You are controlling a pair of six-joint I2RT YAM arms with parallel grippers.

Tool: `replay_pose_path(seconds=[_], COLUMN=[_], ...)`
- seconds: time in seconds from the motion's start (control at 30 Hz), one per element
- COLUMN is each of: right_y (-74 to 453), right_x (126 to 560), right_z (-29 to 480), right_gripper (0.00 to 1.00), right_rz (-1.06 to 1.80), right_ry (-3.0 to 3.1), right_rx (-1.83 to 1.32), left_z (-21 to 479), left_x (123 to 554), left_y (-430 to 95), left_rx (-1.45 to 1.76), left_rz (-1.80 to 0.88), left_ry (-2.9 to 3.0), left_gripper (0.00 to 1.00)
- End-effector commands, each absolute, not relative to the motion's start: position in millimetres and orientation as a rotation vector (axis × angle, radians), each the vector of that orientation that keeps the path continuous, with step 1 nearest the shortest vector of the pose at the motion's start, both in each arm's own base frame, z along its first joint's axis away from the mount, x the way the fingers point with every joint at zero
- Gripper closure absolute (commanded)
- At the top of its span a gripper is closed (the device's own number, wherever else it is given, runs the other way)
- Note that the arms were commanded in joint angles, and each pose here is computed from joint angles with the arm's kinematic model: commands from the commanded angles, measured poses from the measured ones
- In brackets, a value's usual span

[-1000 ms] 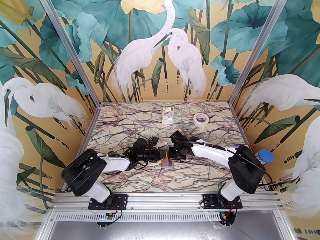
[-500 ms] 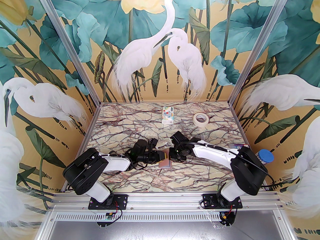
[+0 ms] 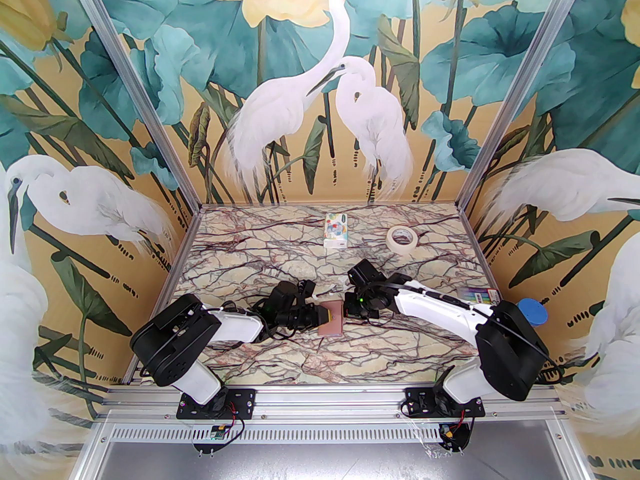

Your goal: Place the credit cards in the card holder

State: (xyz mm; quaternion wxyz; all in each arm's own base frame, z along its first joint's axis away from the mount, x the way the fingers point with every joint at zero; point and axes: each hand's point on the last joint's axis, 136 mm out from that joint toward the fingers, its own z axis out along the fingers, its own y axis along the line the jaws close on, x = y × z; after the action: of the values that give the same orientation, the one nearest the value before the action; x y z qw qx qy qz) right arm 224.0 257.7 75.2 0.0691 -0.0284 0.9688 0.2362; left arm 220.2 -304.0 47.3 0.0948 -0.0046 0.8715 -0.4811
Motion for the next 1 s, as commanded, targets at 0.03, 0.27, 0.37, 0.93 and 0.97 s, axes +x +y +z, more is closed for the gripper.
replay_pose_path(seconds=[0.03,0.27,0.37,0.93,0.97], right_y=[268.8,280.3,281.4,280.8,281.3], right_x=[224.7,225.4,223.8,221.1,221.1], right_z=[76.8,66.0,55.4,32.0,33.2], right_gripper=[1.00,1.00,1.00,1.00,1.00], right_rz=[0.790,0.842,0.833,0.799,0.802], right_ry=[2.894,2.920,2.954,3.018,3.014], right_rx=[-0.147,-0.168,-0.165,-0.160,-0.162], left_z=[29.8,29.1,31.0,43.0,40.7], left_x=[218.6,218.9,219.6,222.4,222.4], left_y=[-301.0,-303.1,-303.7,-292.5,-291.6], left_rx=[-0.026,-0.017,-0.014,0.004,-0.001], left_rz=[-1.349,-1.338,-1.340,-1.216,-1.203], left_ry=[2.649,2.653,2.649,2.671,2.680], left_gripper=[0.79,0.82,0.83,0.84,0.85])
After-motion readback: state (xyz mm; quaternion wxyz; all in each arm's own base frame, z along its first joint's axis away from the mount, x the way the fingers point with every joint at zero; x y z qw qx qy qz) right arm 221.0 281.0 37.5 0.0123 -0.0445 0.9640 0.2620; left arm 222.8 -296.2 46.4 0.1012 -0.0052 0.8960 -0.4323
